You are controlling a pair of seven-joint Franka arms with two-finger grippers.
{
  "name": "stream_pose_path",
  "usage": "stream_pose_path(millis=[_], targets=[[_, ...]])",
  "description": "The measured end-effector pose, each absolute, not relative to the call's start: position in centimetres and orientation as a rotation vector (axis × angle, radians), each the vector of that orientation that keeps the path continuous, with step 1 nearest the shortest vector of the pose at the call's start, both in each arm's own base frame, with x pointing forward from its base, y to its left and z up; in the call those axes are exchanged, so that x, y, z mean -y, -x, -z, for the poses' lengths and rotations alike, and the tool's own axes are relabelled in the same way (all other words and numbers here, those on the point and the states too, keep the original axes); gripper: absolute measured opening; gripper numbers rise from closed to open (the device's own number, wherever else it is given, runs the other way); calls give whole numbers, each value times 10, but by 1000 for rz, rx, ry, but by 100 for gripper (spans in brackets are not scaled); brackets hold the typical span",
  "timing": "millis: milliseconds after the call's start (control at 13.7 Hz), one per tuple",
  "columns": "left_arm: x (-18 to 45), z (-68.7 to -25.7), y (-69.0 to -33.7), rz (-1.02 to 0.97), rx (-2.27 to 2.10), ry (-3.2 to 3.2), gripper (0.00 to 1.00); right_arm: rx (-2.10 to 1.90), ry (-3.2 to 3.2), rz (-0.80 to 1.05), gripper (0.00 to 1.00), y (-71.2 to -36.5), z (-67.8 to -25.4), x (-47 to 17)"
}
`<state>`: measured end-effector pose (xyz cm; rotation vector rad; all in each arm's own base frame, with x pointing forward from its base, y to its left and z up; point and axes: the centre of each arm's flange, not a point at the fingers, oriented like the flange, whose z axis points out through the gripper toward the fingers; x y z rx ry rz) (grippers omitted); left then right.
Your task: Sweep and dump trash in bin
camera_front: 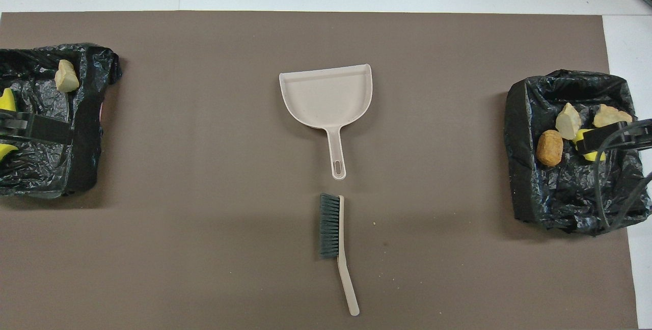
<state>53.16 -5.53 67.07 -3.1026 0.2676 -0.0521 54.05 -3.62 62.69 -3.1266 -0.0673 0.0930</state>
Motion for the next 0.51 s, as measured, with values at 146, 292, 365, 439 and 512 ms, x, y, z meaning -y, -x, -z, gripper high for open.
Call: stream_pose_path(millis=[146, 292, 365, 439, 512], targets=[[55, -671, -531, 49, -267, 3104, 100, 69, 3127, -93, 100, -541, -627, 35], [54, -670, -531, 47, -264, 3104, 100, 70, 3127, -93, 100, -541, -627, 35], [53, -670, -531, 46, -261, 3104, 100, 70, 3126, -96, 100, -540, -627, 35], [52, -670, -531, 44, -258, 3104, 100, 70, 3126, -102, 100, -540, -626, 35], [51, -670, -531, 42, -256, 3105, 100, 70, 3126, -105, 100, -540, -626, 35]])
